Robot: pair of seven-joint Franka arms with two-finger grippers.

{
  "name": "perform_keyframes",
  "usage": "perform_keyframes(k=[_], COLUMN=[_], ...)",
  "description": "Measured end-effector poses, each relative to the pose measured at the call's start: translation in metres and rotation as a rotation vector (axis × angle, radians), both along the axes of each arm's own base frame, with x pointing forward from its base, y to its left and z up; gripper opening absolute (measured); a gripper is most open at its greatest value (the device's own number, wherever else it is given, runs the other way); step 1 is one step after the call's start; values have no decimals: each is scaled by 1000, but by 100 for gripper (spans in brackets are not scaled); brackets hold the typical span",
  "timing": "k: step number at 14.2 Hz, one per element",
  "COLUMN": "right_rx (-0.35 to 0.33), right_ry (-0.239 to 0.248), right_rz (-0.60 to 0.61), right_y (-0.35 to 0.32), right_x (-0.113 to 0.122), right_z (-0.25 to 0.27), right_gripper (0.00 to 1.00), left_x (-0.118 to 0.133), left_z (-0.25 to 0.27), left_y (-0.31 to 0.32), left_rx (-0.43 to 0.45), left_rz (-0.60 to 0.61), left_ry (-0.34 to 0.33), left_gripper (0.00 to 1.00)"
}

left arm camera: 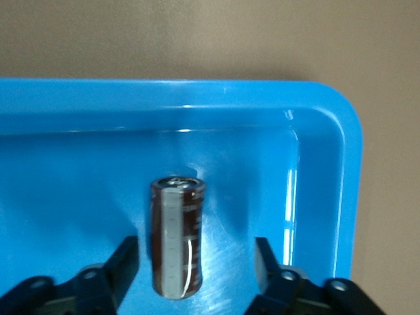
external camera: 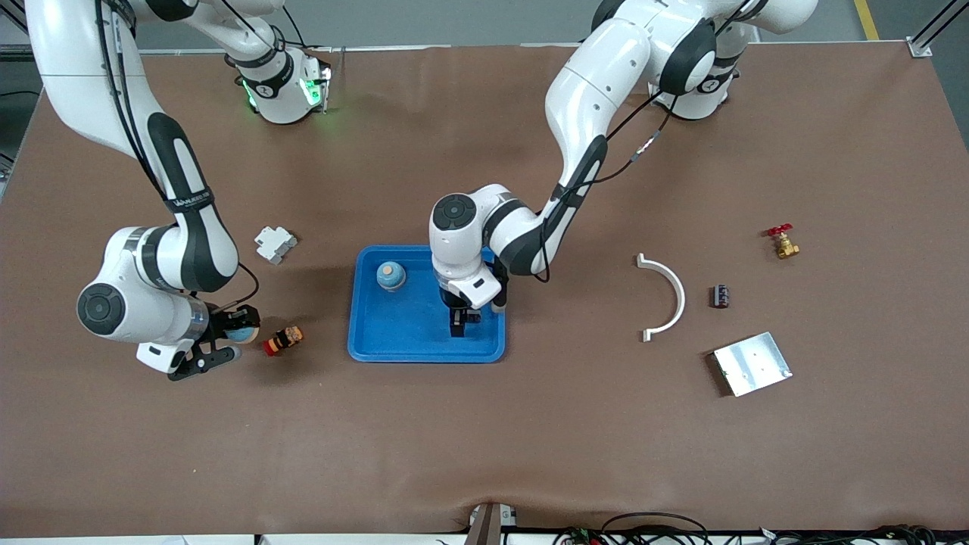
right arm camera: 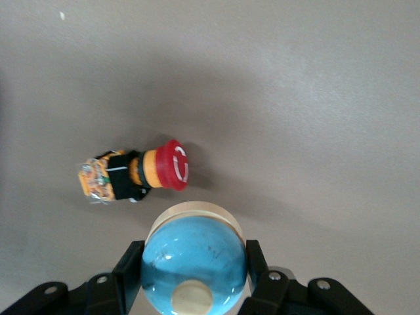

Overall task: Place electrolytic capacitor and blue bell in tray
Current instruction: 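Lower the capacitor into the tray while the right gripper grasps the second bell, then open the left gripper on the capacitor while the right gripper carries the bell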

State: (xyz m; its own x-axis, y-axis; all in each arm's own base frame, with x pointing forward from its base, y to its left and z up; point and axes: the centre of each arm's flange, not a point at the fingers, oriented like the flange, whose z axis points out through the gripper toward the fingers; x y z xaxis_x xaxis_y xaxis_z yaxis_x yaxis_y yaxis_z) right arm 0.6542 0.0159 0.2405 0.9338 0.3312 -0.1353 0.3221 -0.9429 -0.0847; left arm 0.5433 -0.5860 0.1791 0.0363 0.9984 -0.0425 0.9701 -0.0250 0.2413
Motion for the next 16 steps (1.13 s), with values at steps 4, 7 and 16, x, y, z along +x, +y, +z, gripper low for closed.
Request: perform_keyframes(k=[4, 7, 16], right_rx=[-23, -37, -55], right_ry=[9, 0, 28], right_rz=[-118, -235, -475], right_y=[65, 127, 261], right_x=[5, 1, -38], right_z=[18, 28, 7], right_gripper=[67, 67, 67], left_x=[-1, 14, 19], left_z=[41, 97, 162], left_y=[-2, 16, 75], left_rx=[24, 26, 163], left_rz=[-5, -85, -584], left_ry=[51, 96, 209], left_gripper=[100, 100, 100])
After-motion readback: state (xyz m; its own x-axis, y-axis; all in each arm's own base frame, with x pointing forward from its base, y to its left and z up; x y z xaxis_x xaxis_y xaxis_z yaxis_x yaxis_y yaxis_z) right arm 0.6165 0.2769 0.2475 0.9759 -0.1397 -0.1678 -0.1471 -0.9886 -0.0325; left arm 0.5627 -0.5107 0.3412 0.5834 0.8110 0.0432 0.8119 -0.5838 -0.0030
